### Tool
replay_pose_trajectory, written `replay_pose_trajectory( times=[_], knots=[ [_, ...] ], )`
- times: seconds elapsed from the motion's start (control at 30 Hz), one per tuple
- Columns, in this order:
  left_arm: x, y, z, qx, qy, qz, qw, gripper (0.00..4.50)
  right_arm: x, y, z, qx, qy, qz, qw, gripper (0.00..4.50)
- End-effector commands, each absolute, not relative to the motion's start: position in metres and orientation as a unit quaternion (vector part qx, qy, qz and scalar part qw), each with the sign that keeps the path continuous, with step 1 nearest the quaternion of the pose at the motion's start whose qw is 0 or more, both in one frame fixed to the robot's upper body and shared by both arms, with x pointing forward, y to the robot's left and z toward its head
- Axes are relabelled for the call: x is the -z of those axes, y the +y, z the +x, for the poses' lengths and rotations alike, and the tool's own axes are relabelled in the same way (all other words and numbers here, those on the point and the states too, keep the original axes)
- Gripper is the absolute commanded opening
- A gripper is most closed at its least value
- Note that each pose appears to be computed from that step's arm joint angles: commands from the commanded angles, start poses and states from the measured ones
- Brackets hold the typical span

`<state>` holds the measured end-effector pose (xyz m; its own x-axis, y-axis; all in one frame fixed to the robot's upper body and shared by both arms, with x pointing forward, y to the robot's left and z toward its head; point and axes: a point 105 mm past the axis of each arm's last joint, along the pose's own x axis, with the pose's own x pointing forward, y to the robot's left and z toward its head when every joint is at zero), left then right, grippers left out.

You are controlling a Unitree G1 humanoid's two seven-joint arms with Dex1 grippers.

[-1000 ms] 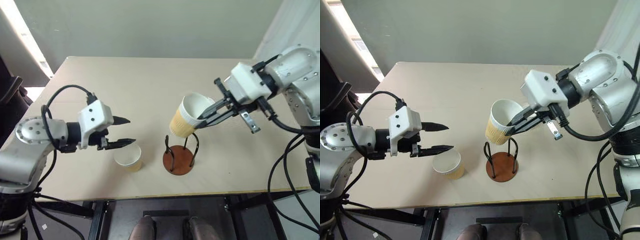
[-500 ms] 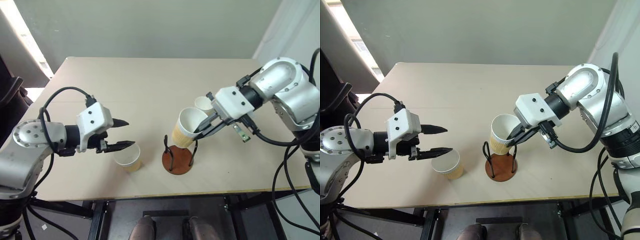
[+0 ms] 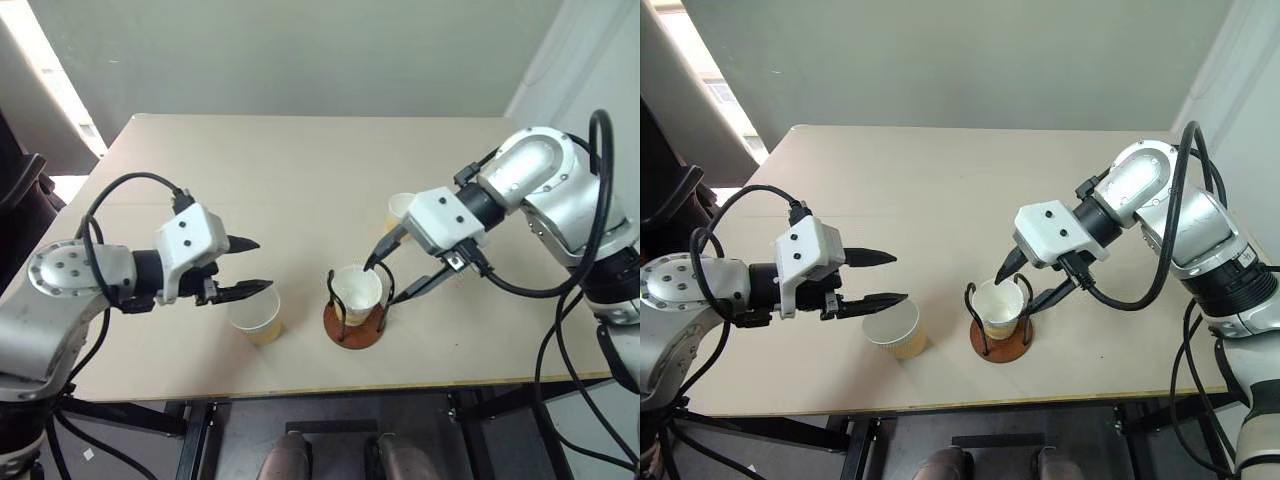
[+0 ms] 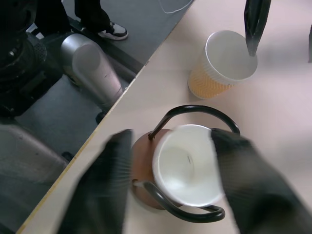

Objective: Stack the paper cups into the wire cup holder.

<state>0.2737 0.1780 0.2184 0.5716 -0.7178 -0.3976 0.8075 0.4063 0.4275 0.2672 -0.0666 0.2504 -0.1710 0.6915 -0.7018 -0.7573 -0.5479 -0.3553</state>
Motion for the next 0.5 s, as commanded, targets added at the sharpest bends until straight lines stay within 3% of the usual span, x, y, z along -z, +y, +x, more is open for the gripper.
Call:
replay_pose_trajectory(
  times=[0.03, 0.07, 0.17, 0.33, 0.5],
  knots=[
    [-0.224, 0.173, 0.272, 0.458, 0.060, 0.306, 0.832, 3.28, -0.274, -0.071, 0.264, -0.755, 0.008, -0.437, 0.489, 4.04],
    [-0.226, 0.174, 0.275, 0.454, 0.056, 0.307, 0.834, 3.28, -0.281, -0.073, 0.271, -0.743, 0.001, -0.435, 0.509, 4.34],
    [-0.234, 0.171, 0.298, 0.421, 0.024, 0.300, 0.856, 3.28, -0.296, -0.083, 0.322, -0.666, 0.001, -0.425, 0.613, 4.42],
    [-0.244, 0.152, 0.352, 0.346, -0.002, 0.246, 0.905, 3.28, -0.277, -0.111, 0.397, -0.550, 0.034, -0.414, 0.724, 4.42],
    [-0.237, 0.124, 0.347, 0.389, -0.010, 0.240, 0.889, 3.28, -0.250, -0.136, 0.430, -0.473, 0.082, -0.406, 0.778, 4.42]
  ],
)
